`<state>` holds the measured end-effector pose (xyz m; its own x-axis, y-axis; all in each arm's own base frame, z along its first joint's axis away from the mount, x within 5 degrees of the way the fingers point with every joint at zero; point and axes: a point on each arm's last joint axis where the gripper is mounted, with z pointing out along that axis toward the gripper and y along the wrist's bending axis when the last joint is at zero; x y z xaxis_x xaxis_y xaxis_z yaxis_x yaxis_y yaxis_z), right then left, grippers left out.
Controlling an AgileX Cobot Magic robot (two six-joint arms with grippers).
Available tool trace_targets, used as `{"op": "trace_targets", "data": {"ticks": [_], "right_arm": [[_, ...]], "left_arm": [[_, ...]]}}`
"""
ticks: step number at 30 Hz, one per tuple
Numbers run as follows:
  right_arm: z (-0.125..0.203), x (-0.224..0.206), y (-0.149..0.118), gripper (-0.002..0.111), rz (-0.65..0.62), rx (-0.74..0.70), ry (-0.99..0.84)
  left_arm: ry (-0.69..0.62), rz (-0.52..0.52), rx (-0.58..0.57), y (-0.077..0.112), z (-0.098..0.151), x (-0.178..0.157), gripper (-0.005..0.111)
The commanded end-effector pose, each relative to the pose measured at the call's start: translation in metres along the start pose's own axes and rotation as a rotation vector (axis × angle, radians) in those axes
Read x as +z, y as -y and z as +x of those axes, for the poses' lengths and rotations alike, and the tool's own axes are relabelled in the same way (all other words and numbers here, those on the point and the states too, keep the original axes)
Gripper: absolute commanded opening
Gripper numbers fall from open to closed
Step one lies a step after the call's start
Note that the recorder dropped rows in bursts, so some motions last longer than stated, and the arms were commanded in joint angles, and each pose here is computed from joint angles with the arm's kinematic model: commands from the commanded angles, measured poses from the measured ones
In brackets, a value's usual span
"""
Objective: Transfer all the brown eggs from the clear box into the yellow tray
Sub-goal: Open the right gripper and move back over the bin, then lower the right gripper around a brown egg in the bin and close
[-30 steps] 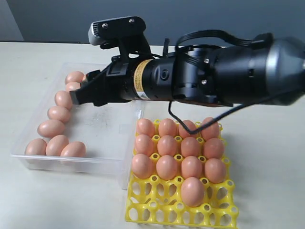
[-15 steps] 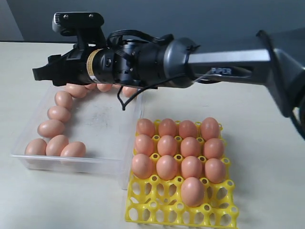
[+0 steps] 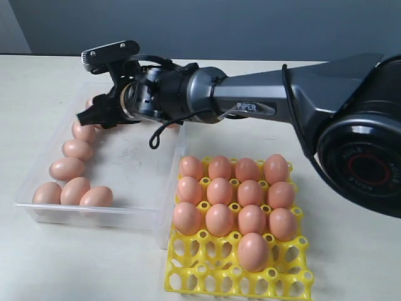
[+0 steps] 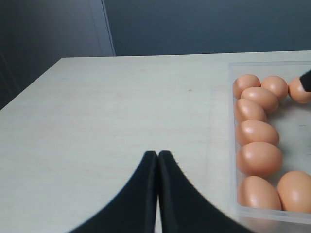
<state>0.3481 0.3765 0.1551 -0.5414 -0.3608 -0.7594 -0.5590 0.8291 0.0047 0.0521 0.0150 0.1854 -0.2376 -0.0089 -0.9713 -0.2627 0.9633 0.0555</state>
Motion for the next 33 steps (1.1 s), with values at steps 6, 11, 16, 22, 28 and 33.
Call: {"op": "trace_targets", "data": {"ticks": [6, 11, 16, 22, 28, 33], "right_arm": [[-0.018, -0.015, 0.046, 0.058, -0.077, -0.051, -0.272], [-0.045, -0.016, 0.045, 0.058, -0.094, -0.071, -0.094], [-0.043, 0.013, 0.046, 0.047, -0.127, 0.022, -0.130], [-0.038, 0.039, 0.041, 0.056, -0.158, 0.079, -0.124], [-0.029, 0.052, 0.047, 0.057, -0.140, 0.077, -0.151], [-0.026, 0.054, 0.049, 0.057, -0.125, 0.053, -0.162]], "left_arm": [[0.012, 0.004, 0.001, 0.000, 0.000, 0.000, 0.000], [0.012, 0.004, 0.001, 0.000, 0.000, 0.000, 0.000], [0.012, 0.004, 0.001, 0.000, 0.000, 0.000, 0.000], [0.012, 0.004, 0.001, 0.000, 0.000, 0.000, 0.000], [0.012, 0.004, 0.001, 0.000, 0.000, 0.000, 0.000], [0.012, 0.004, 0.001, 0.000, 0.000, 0.000, 0.000]]}}
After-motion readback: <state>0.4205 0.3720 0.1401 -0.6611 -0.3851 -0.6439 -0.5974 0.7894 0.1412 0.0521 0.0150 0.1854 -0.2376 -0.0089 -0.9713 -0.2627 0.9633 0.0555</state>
